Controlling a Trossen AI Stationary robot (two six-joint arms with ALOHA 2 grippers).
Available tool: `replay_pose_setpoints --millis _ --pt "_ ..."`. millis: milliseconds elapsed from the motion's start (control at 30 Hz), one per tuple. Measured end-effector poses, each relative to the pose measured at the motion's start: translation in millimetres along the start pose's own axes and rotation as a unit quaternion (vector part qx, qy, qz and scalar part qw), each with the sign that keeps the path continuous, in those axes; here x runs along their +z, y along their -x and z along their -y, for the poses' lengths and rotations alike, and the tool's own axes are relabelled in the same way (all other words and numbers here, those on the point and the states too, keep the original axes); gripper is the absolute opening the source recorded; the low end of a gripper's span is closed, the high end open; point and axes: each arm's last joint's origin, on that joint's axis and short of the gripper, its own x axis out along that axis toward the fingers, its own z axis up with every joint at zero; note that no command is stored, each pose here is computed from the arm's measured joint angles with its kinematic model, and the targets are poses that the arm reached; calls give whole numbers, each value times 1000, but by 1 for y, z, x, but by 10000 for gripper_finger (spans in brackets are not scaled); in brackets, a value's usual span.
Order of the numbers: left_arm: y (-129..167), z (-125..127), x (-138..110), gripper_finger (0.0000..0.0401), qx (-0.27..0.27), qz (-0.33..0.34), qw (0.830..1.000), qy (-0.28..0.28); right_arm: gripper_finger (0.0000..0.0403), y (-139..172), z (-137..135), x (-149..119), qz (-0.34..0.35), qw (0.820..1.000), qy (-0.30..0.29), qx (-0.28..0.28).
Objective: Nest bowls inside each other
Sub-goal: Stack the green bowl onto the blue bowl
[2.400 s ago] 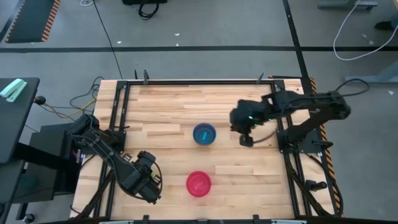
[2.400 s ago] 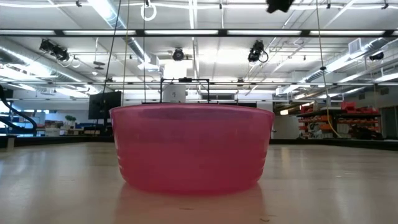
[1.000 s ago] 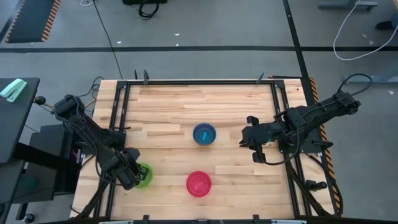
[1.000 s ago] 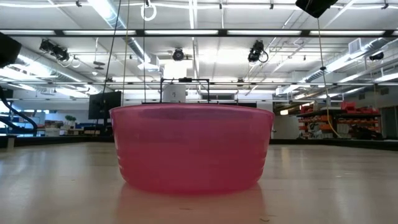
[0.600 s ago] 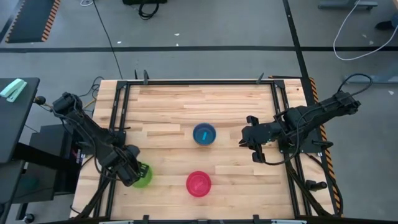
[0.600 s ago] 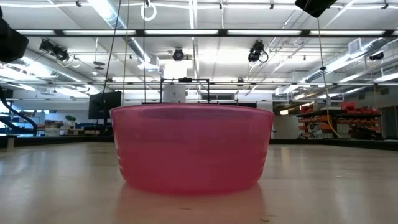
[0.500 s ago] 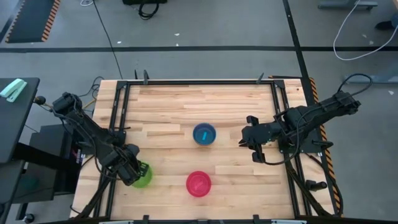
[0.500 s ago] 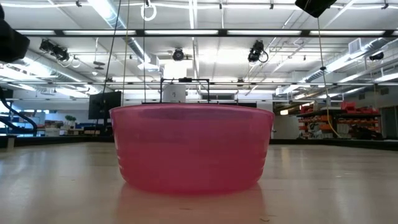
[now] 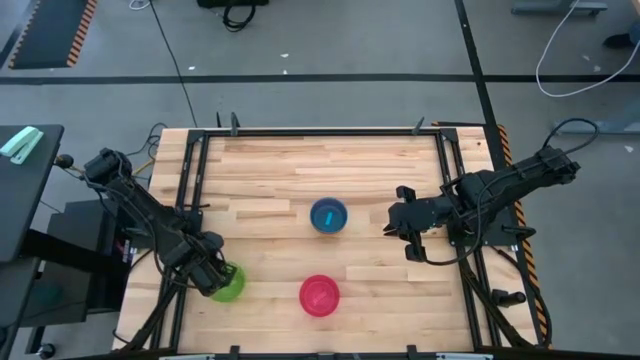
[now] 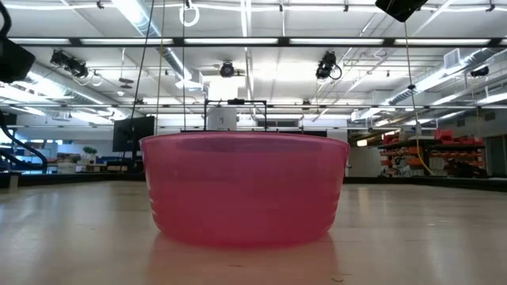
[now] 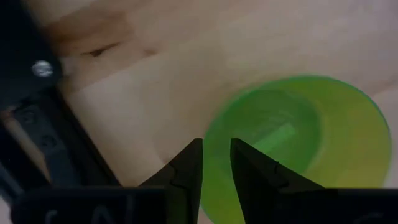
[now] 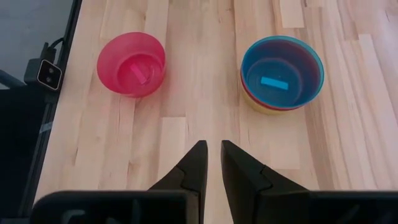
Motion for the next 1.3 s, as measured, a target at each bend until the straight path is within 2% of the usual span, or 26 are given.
replay_pose_setpoints --millis 167,300,467,967,1300 --pt "0 0 0 83 1 -5 1000 -6 55 0 0 0 0 1000 -3 0" --pt "-9 -6 -1 87 22 -29 999 -4 55 0 0 0 0 1000 -3 0" --pt "-19 -9 -1 91 17 -44 999 -2 55 0 0 0 0 1000 -3 0" --pt "-19 -3 -3 84 -16 -47 999 -3 55 0 0 1 3 1000 -4 1" --pt "-10 1 4 80 -79 -3 997 -3 55 0 0 1 6 1000 -2 -8"
